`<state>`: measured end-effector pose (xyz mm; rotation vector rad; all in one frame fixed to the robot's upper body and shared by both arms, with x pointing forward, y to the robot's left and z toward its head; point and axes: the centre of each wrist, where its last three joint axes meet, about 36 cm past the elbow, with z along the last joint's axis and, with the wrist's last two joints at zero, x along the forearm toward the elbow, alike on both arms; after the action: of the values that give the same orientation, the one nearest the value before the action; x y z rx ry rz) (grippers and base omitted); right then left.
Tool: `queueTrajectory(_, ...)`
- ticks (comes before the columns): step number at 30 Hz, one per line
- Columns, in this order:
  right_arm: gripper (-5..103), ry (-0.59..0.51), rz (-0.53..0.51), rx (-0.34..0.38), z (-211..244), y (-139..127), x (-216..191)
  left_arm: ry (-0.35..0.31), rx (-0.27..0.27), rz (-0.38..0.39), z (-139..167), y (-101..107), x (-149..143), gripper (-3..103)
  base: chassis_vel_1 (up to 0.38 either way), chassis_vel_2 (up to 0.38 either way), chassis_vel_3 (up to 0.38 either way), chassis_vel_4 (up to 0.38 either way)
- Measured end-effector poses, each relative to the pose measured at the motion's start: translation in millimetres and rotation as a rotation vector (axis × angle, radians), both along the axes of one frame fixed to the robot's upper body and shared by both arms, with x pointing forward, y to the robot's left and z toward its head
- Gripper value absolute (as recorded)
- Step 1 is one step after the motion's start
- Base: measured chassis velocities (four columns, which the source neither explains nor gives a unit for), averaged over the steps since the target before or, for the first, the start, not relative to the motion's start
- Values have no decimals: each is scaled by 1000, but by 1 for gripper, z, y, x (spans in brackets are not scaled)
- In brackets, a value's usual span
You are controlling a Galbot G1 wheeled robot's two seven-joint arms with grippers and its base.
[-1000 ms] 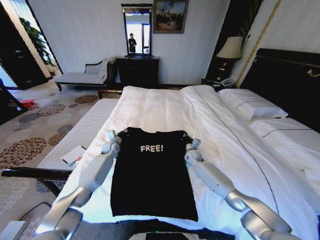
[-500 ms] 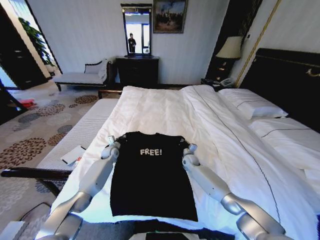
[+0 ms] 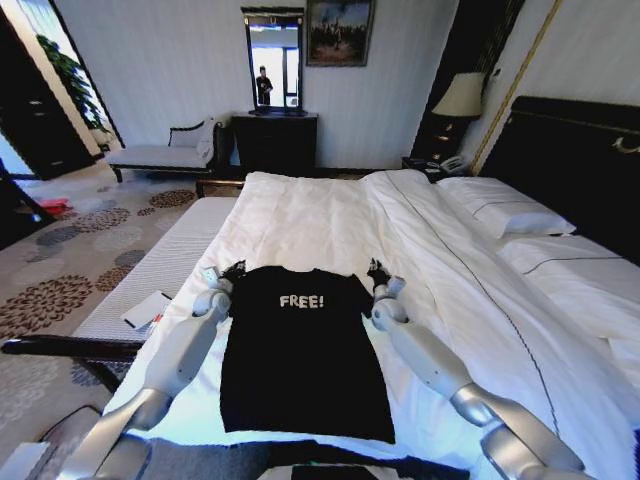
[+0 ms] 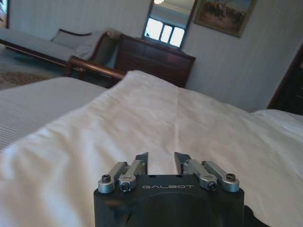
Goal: Fold the clothes on the bed.
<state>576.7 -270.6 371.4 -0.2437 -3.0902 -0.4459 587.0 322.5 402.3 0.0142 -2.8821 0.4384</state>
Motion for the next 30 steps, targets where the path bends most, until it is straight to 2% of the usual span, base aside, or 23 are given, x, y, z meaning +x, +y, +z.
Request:
queueTrajectory(1,32,0,0,0,0,0,0,0,0,0,0,0,0,33,0,0,0,0)
queueTrajectory(3,43,-21,-5,-14,7,-8,-8,-18,-12,31,8,12,-7,44,0,0,0,0)
queueTrajectory(4,43,-27,-4,-16,9,-10,-11,-26,-18,42,12,16,-9,49,0,0,0,0)
queueTrajectory(6,54,-33,8,-25,17,-16,-32,-74,-48,81,33,31,-23,60,0,0,0,0)
queueTrajectory(7,59,-19,16,-23,18,-15,-43,-97,-70,92,45,36,-30,60,0,0,0,0)
queueTrajectory(8,59,-19,16,-23,18,-15,-43,-97,-70,92,45,36,-30,60,0,0,0,0)
queueTrajectory(11,70,53,45,39,26,-7,-78,-168,-139,113,83,49,-56,76,0,0,0,0)
queueTrajectory(12,70,53,45,39,26,-7,-78,-168,-139,113,83,49,-56,76,0,0,0,0)
queueTrajectory(13,76,78,53,71,29,-3,-92,-209,-171,98,102,49,-65,82,0,0,0,0)
queueTrajectory(14,81,86,55,82,31,-2,-97,-233,-185,85,113,49,-70,82,0,0,0,0)
queueTrajectory(15,81,100,55,96,32,-2,-104,-270,-201,63,129,46,-75,87,0,0,0,0)
queueTrajectory(16,91,129,51,119,34,1,-118,-338,-229,6,159,37,-87,93,0,0,0,0)
queueTrajectory(17,91,144,50,125,34,3,-124,-373,-247,-32,177,30,-95,97,0,0,0,0)
queueTrajectory(18,96,160,54,126,33,6,-129,-401,-257,-67,192,24,-104,99,0,0,0,0)
queueTrajectory(20,99,168,58,123,33,9,-132,-412,-262,-82,201,20,-110,99,0,0,0,0)
queueTrajectory(21,100,189,72,113,30,17,-138,-430,-267,-113,217,13,-122,100,0,0,0,0)
queueTrajectory(23,100,217,94,87,22,26,-146,-444,-274,-146,230,4,-136,100,0,0,0,0)
queueTrajectory(30,100,268,105,14,-8,35,-144,-441,-289,-176,234,-8,-156,100,0,0,0,0)
